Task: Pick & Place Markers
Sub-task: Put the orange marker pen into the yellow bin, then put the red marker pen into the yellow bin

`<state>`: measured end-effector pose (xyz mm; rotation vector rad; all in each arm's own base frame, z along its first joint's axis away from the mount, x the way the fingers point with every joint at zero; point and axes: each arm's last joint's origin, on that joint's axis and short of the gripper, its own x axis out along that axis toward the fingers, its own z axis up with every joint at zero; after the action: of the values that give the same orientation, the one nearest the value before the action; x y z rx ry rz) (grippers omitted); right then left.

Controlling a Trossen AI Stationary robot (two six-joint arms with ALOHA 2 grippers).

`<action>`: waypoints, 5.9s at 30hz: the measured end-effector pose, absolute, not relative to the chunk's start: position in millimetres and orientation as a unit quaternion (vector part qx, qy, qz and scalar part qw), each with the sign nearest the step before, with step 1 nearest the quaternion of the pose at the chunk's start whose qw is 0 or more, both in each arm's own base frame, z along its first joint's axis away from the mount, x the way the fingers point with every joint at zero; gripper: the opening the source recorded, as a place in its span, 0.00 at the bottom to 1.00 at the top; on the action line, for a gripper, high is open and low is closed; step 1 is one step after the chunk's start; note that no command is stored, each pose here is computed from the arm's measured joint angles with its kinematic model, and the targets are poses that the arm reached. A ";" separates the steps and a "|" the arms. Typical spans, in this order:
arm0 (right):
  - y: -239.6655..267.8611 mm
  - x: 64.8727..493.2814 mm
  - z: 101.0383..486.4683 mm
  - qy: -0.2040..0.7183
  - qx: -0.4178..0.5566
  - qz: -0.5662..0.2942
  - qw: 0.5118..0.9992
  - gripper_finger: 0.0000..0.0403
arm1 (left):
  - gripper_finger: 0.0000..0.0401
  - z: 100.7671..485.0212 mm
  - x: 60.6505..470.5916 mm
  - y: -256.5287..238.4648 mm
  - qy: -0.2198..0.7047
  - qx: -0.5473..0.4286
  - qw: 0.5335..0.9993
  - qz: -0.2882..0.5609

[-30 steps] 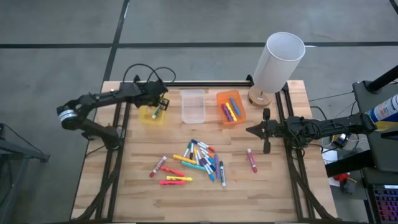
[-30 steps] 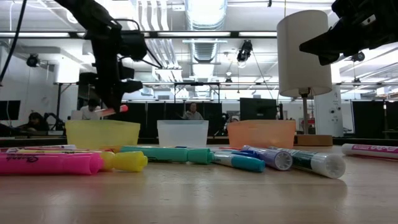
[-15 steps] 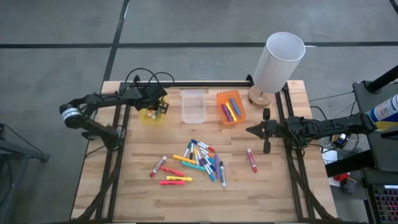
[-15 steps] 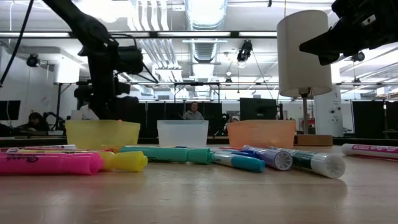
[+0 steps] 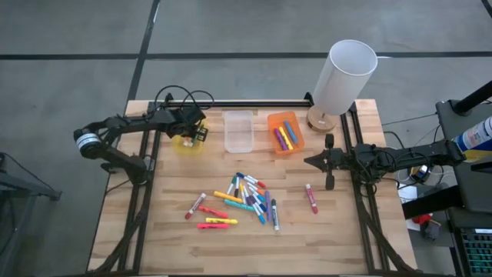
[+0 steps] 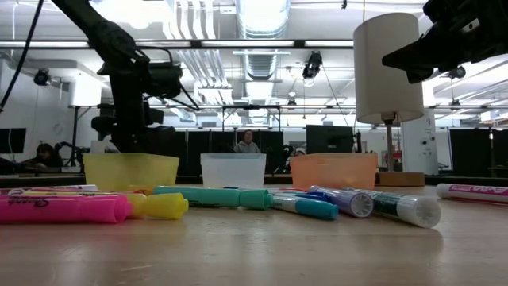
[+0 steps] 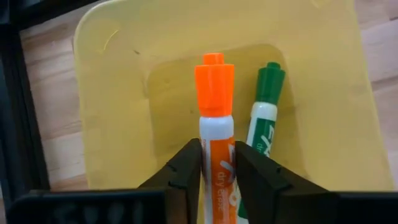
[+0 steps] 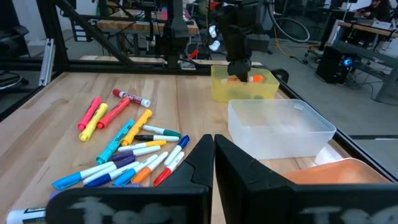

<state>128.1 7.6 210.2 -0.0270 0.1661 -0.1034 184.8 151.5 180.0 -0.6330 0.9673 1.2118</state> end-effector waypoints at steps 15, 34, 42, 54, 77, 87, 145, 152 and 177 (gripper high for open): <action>7.6 128.1 210.2 0.083 -0.013 -0.052 0.995 0.02 | 0.37 193.1 187.0 144.6 0.458 -0.263 0.672 0.519; 7.6 128.2 210.2 0.083 -0.014 -0.051 0.995 0.02 | 0.37 218.7 217.0 40.8 0.478 -0.278 0.747 0.368; 7.6 128.2 210.2 0.083 -0.013 -0.052 0.995 0.02 | 0.37 218.8 221.0 -14.0 0.479 -0.288 0.766 0.317; 7.6 128.2 210.2 0.083 -0.014 -0.051 0.995 0.02 | 0.37 220.6 220.7 -70.9 0.455 -0.302 0.801 0.245; 7.6 128.2 210.2 0.083 -0.014 -0.051 0.995 0.02 | 0.37 170.8 218.8 -96.3 0.514 -0.258 0.766 0.289; 7.6 128.2 210.2 0.083 -0.014 -0.051 0.995 0.02 | 0.37 156.1 220.5 -101.5 0.524 -0.258 0.757 0.293; 7.6 128.2 210.2 0.083 -0.013 -0.052 0.995 0.02 | 0.15 264.4 170.8 67.6 0.310 -0.167 0.764 0.541; 7.6 128.2 210.1 0.083 -0.014 -0.052 0.995 0.02 | 0.16 257.6 170.2 116.9 0.316 -0.205 0.744 0.552; 7.6 128.2 210.3 0.083 -0.013 -0.052 0.995 0.02 | 0.16 168.1 200.0 177.4 0.452 -0.258 0.671 0.529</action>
<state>128.2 7.6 210.3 -0.0270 0.1661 -0.1034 200.0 177.4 168.1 -0.5806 1.0180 1.1910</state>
